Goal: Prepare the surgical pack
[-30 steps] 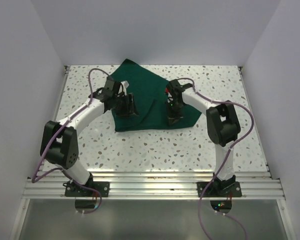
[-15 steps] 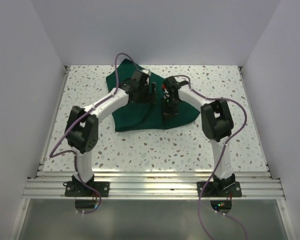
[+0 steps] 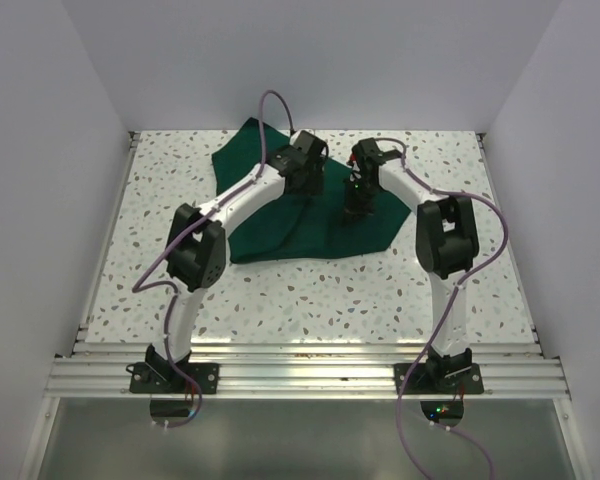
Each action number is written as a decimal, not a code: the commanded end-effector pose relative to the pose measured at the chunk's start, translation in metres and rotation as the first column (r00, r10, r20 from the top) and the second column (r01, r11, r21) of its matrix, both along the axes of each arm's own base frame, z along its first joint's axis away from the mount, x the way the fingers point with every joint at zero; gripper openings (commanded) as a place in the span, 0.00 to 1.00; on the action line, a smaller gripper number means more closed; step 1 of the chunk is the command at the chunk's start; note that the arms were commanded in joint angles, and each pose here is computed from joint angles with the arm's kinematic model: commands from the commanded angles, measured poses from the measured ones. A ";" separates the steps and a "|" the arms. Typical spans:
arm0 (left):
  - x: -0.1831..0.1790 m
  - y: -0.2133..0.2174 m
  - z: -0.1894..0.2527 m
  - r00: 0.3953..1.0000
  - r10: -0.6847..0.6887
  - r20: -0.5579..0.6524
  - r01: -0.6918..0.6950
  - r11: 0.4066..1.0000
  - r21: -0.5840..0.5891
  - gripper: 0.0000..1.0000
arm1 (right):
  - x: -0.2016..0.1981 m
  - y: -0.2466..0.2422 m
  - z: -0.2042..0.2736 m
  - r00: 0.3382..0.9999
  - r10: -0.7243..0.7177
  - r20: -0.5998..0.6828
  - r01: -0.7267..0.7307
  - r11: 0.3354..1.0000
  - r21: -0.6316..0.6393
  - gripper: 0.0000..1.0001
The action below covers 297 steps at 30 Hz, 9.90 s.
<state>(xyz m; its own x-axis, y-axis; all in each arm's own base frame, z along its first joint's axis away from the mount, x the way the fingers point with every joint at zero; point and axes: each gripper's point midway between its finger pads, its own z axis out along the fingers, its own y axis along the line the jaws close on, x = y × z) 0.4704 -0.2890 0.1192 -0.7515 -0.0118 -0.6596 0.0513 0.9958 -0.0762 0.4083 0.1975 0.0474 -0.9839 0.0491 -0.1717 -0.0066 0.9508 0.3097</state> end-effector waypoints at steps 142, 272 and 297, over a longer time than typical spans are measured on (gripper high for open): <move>-0.149 0.133 0.026 0.995 -0.099 -0.021 0.090 0.962 -0.259 0.09 | 0.089 -0.169 0.036 0.895 -0.420 0.153 0.432 0.900 -0.056 0.58; -0.093 0.225 -0.048 0.959 0.170 -0.228 -0.231 0.933 -0.275 0.00 | 0.016 0.331 0.211 0.942 -0.199 0.269 -0.084 0.638 0.766 0.00; -0.122 0.238 -0.019 0.954 0.225 -0.199 -0.268 0.936 -0.226 0.42 | -0.022 0.361 0.108 0.982 0.013 0.189 -0.138 0.735 0.664 0.10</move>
